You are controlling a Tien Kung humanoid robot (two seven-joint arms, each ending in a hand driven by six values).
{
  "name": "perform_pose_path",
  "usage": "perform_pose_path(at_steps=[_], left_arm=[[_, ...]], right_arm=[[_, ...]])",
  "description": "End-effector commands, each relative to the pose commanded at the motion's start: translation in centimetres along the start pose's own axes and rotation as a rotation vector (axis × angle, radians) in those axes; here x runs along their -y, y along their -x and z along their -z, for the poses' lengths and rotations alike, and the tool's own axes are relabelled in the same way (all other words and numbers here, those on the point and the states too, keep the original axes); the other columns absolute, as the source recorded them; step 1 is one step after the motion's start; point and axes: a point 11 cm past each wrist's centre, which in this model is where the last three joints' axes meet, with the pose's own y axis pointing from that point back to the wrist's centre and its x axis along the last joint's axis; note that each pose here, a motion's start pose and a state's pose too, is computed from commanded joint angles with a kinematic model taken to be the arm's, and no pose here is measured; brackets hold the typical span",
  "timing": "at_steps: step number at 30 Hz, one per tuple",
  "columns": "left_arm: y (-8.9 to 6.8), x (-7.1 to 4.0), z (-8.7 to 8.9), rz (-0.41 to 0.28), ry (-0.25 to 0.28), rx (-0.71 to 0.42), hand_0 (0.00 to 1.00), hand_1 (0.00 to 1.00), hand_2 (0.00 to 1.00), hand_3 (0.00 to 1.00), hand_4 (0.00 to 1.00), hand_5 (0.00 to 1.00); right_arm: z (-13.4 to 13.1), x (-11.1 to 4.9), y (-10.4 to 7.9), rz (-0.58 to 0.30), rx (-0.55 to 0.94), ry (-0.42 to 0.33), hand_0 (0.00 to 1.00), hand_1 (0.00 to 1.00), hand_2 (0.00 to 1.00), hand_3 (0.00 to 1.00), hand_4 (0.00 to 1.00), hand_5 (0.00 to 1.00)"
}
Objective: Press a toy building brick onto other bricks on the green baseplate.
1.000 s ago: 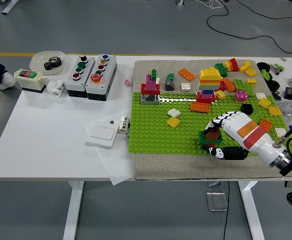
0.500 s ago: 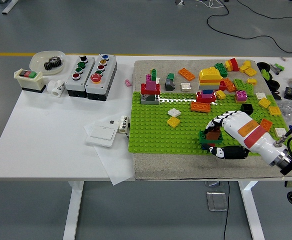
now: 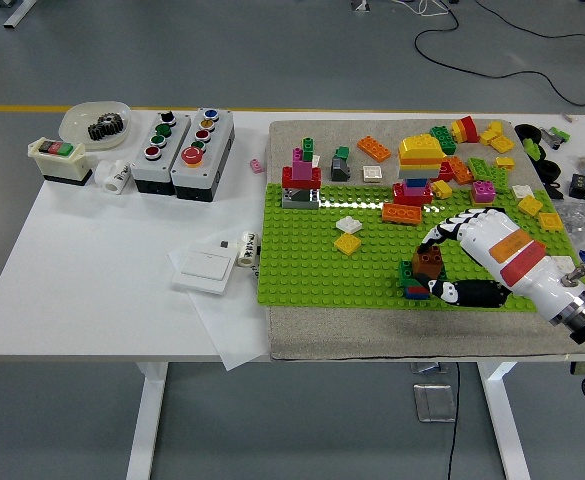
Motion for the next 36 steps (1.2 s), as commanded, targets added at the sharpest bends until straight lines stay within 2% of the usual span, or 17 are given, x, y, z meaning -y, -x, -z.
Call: perform_pose_path(at_steps=[8, 9, 10, 15, 16, 21, 22, 27, 28, 31, 36], left_arm=[[0.1, 0.1, 0.3, -0.001, -0.005, 0.002, 0.449, 0.568, 0.715, 0.756, 0.787, 0.818], [0.1, 0.1, 0.3, -0.001, -0.006, 0.003, 0.449, 0.568, 0.715, 0.756, 0.787, 0.818], [0.1, 0.1, 0.4, -0.001, -0.006, 0.003, 0.45, 0.568, 0.715, 0.753, 0.786, 0.816], [0.1, 0.1, 0.5, -0.001, -0.009, 0.004, 0.45, 0.568, 0.715, 0.753, 0.786, 0.816], [0.1, 0.1, 0.5, -0.001, -0.009, 0.004, 0.45, 0.567, 0.715, 0.755, 0.786, 0.817], [0.1, 0.1, 0.6, -0.002, -0.01, 0.005, 0.45, 0.567, 0.715, 0.755, 0.786, 0.817], [0.1, 0.1, 0.6, -0.002, -0.01, 0.005, 0.45, 0.567, 0.714, 0.754, 0.785, 0.817], [0.1, 0.1, 0.7, -0.003, -0.01, 0.004, 0.45, 0.567, 0.714, 0.754, 0.785, 0.817], [0.1, 0.1, 0.6, -0.003, -0.009, 0.004, 0.45, 0.567, 0.714, 0.754, 0.784, 0.818], [0.0, 0.1, 0.6, -0.003, -0.008, 0.004, 0.45, 0.567, 0.714, 0.754, 0.784, 0.818], [-0.1, 0.1, 0.5, -0.004, -0.007, 0.0, 0.446, 0.566, 0.714, 0.754, 0.783, 0.818]], right_arm=[[-0.8, -0.2, -0.3, -0.02, -0.007, 0.045, 0.534, 0.489, 0.531, 0.528, 0.737, 0.504], [-1.0, -0.2, -0.4, -0.025, -0.011, 0.06, 0.534, 0.489, 0.531, 0.528, 0.737, 0.504], [-1.3, -0.2, -0.6, -0.027, -0.014, 0.076, 0.57, 0.533, 0.574, 0.564, 0.752, 0.51], [-2.6, -0.2, -1.5, -0.052, -0.02, 0.153, 0.57, 0.533, 0.574, 0.564, 0.752, 0.51], [-2.8, -0.2, -1.7, -0.06, -0.021, 0.164, 0.615, 0.578, 0.636, 0.623, 0.785, 0.526], [-4.6, 0.0, -3.5, -0.093, -0.034, 0.239, 0.615, 0.578, 0.636, 0.623, 0.785, 0.526], [-4.8, 0.0, -3.6, -0.094, -0.035, 0.248, 0.658, 0.618, 0.702, 0.695, 0.827, 0.538], [-7.9, -0.2, -6.1, -0.142, -0.044, 0.376, 0.658, 0.618, 0.702, 0.695, 0.827, 0.538], [-8.9, -0.3, -6.8, -0.154, -0.044, 0.417, 0.681, 0.659, 0.742, 0.765, 0.827, 0.53], [-10.4, -0.6, -7.7, -0.171, -0.039, 0.483, 0.681, 0.659, 0.742, 0.765, 0.827, 0.53], [-13.7, -1.3, -9.2, -0.139, -0.078, 0.586, 0.687, 0.688, 0.767, 0.799, 0.836, 0.52]])
